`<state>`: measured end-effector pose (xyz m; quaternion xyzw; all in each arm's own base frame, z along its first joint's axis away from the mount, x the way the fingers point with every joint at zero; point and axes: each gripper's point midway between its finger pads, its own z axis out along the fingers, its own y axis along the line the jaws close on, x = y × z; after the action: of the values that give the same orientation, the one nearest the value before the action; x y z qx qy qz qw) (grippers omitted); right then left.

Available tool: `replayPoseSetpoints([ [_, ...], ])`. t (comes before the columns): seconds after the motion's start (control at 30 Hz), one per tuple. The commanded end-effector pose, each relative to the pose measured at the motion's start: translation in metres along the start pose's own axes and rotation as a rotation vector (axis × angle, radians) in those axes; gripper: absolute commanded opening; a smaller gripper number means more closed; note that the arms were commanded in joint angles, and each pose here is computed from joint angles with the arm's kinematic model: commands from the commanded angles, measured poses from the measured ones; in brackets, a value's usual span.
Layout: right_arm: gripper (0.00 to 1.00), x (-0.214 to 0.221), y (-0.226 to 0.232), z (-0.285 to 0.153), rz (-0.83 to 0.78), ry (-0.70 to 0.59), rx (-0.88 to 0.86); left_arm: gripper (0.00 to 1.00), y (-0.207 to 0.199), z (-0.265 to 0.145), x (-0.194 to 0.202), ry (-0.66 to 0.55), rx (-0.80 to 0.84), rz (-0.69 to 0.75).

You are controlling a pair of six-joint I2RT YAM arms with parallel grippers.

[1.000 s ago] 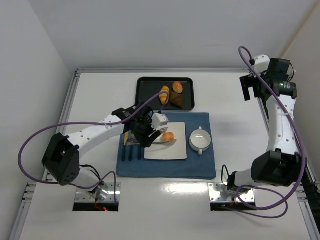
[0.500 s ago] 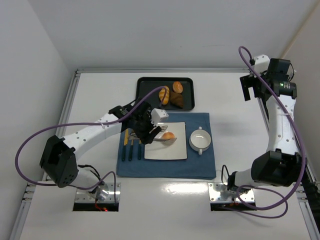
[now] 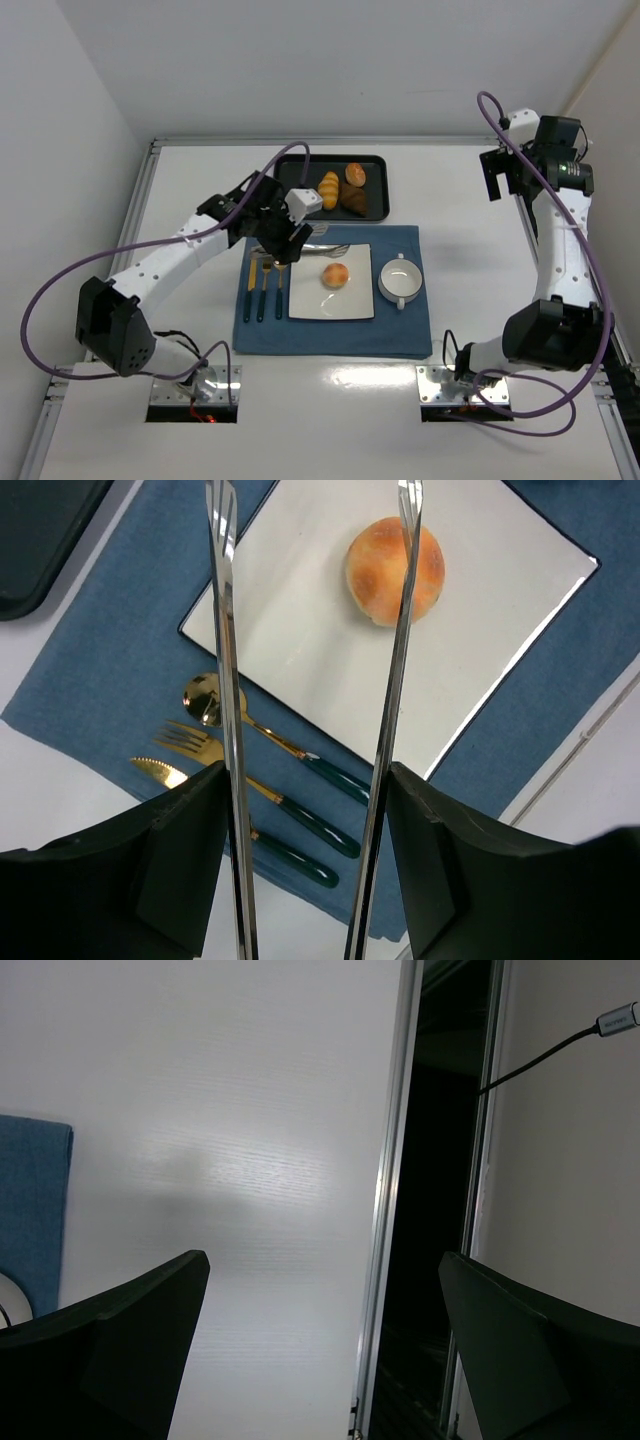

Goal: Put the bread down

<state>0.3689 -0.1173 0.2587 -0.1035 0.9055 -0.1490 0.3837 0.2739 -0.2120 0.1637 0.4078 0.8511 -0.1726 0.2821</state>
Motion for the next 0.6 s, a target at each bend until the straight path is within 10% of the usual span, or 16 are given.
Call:
replayPoseSetpoints([
  [0.0, 1.0, -0.022, -0.009, -0.003, -0.003, -0.059, 0.026, 0.58, 0.005, -0.025, -0.021, -0.098, -0.015, -0.015],
  [0.57, 1.0, -0.031, -0.014, -0.006, -0.003, -0.077, 0.035, 0.58, 0.216, -0.117, 0.018, -0.31, -0.753, -0.389],
])
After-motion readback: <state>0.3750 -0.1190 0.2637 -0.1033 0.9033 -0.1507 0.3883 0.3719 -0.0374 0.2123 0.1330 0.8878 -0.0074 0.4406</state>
